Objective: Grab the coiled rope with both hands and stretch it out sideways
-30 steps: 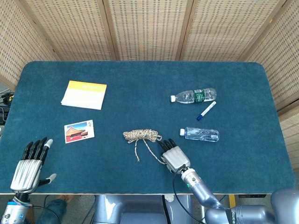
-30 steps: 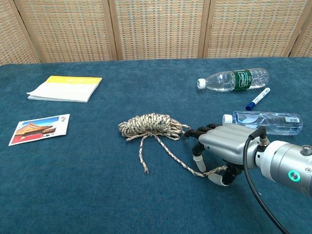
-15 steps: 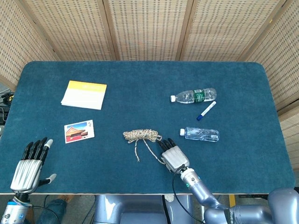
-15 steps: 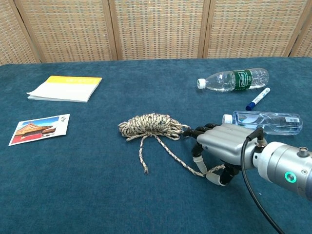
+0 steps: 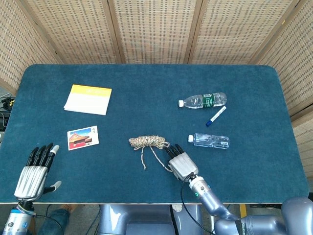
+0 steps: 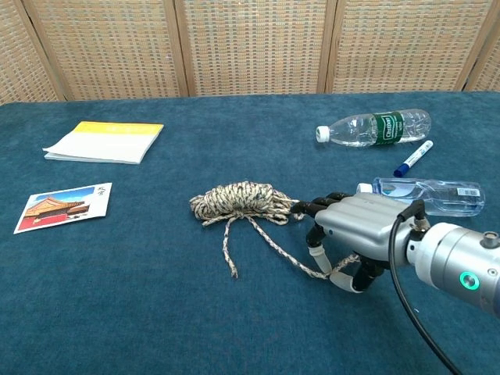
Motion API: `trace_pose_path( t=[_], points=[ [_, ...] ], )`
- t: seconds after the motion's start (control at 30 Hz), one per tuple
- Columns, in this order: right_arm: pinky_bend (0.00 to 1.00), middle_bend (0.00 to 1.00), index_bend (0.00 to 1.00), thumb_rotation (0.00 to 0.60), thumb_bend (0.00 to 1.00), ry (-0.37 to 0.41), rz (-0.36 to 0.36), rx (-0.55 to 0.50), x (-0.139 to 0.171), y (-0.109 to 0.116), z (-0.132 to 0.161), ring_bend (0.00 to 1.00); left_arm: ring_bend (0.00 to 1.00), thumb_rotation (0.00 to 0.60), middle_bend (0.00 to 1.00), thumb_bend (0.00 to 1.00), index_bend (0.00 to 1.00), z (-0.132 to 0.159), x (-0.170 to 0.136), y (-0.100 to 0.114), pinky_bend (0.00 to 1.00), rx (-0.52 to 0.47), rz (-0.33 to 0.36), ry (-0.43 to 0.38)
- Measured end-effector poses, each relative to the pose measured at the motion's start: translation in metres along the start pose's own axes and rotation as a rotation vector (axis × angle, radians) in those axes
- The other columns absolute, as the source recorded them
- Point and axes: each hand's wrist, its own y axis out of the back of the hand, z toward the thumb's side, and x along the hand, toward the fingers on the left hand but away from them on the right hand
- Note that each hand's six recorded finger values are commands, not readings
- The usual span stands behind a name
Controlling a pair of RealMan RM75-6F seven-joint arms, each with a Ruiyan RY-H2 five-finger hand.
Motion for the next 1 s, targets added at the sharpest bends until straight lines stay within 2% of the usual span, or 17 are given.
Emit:
trace_pose_path(
  t=[0.1, 0.17, 0.37, 0.5, 0.6, 0.8, 1.0],
  points=[
    [0.00, 0.00, 0.59, 0.600, 0.42, -0.002, -0.010, 0.018, 0.000, 0.003, -0.002, 0.00, 0.00, 0.600, 0.00, 0.05, 0.03, 0.009, 0.009, 0.001, 0.00, 0.027, 0.021, -0.052],
    [0.00, 0.00, 0.59, 0.600, 0.42, -0.004, -0.017, 0.038, 0.000, 0.005, -0.003, 0.00, 0.00, 0.600, 0.00, 0.07, 0.12, 0.019, 0.018, 0.001, 0.00, 0.067, 0.030, -0.102],
    [0.00, 0.00, 0.59, 0.600, 0.42, -0.010, -0.017, 0.061, 0.001, 0.006, -0.004, 0.00, 0.00, 0.600, 0.00, 0.12, 0.33, 0.075, 0.056, -0.006, 0.00, 0.242, 0.077, -0.372],
    [0.00, 0.00, 0.59, 0.600, 0.42, -0.014, -0.007, 0.067, 0.000, 0.005, -0.005, 0.00, 0.00, 0.600, 0.00, 0.16, 0.41, 0.111, 0.080, -0.016, 0.00, 0.288, 0.086, -0.523],
    [0.00, 0.00, 0.59, 0.600, 0.42, -0.018, -0.005, 0.077, -0.003, 0.006, -0.006, 0.00, 0.00, 0.600, 0.00, 0.19, 0.43, 0.131, 0.095, -0.025, 0.00, 0.299, 0.084, -0.603],
    [0.00, 0.00, 0.59, 0.600, 0.42, -0.027, -0.015, 0.116, -0.008, 0.007, -0.011, 0.00, 0.00, 0.600, 0.00, 0.21, 0.44, 0.162, 0.118, -0.043, 0.00, 0.341, 0.088, -0.700],
    [0.00, 0.00, 0.59, 0.600, 0.42, -0.034, -0.023, 0.128, -0.011, 0.011, -0.016, 0.00, 0.00, 0.600, 0.00, 0.22, 0.45, 0.177, 0.124, -0.053, 0.00, 0.381, 0.097, -0.750]
  ],
)
